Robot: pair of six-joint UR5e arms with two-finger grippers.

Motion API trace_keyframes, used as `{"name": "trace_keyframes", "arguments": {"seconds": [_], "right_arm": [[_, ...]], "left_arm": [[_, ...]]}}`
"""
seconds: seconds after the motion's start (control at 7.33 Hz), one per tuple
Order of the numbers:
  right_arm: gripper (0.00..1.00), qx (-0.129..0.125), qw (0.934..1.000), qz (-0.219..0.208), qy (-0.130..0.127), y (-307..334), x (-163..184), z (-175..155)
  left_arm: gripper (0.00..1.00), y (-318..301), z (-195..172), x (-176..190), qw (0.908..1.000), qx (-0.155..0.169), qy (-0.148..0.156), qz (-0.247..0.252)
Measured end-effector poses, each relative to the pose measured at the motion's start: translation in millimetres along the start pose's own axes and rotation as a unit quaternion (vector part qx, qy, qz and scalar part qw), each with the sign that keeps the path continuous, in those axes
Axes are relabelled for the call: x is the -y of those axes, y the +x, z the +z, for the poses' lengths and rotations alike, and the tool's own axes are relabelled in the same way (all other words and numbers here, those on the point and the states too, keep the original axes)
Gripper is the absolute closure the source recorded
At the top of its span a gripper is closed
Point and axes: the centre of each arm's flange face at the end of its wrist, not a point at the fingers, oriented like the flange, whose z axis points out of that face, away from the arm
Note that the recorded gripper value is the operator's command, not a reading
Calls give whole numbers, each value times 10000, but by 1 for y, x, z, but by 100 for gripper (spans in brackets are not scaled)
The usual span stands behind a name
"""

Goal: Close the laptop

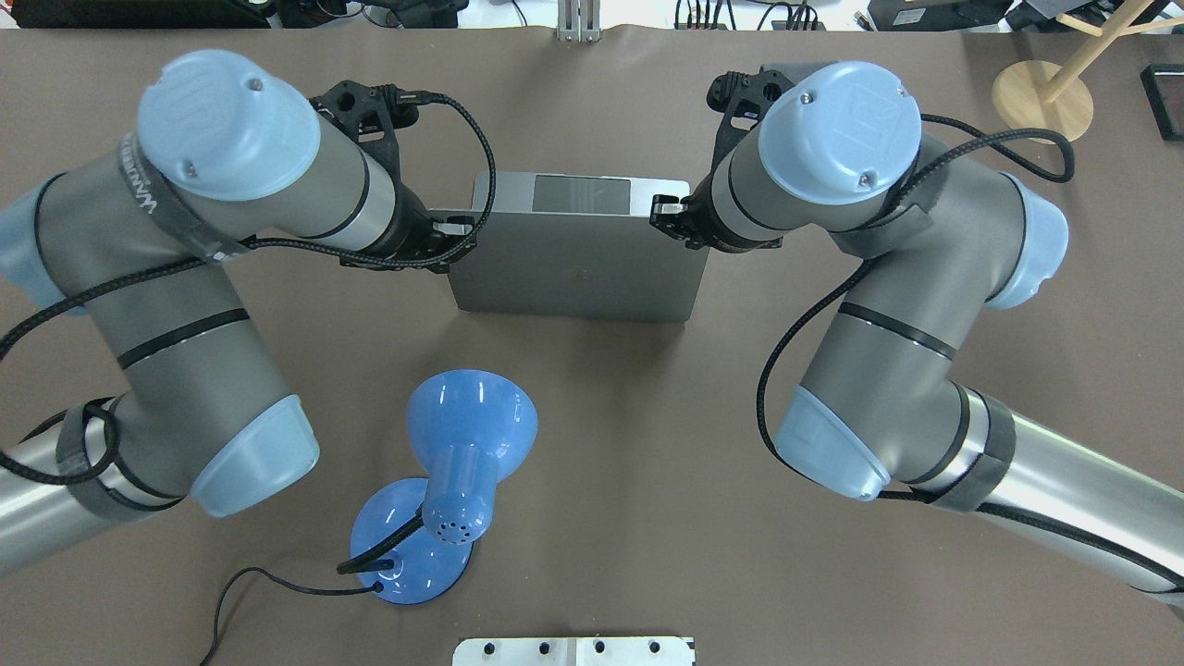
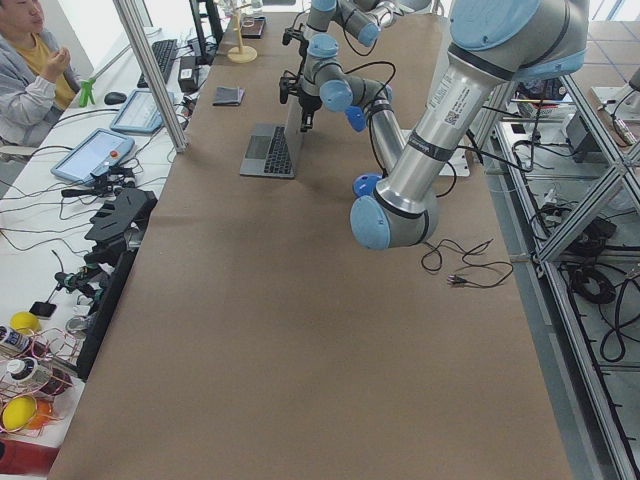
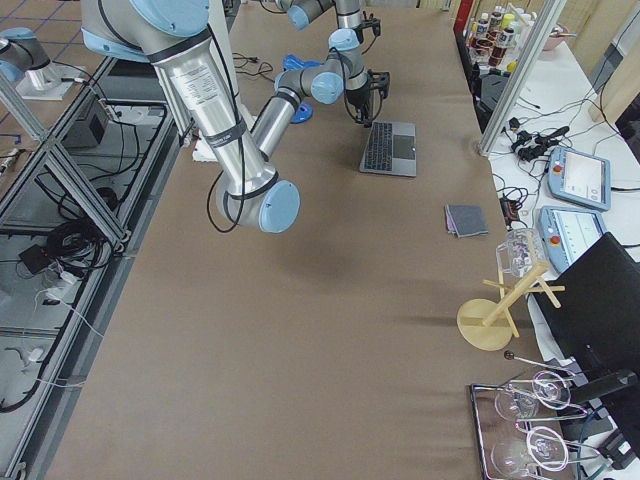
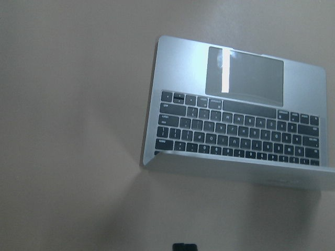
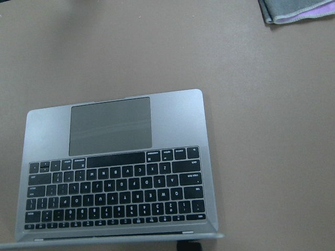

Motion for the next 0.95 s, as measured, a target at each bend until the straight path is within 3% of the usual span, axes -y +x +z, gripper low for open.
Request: {"name": "trace_keyframes", "arguments": {"seconds": [0.27, 0.55, 0.95], "right_arm": [[100, -104, 9998, 118, -81, -12, 33, 21], [100, 6, 9996, 242, -128, -11, 75, 53], [100, -147, 9989, 332, -287, -17, 117, 102]], "left_arm": [[100, 0, 35, 43, 9998, -12, 186, -104], [100, 6, 71, 84, 9993, 20, 309, -208], [100, 9, 124, 126, 9988, 75, 403, -282]]}}
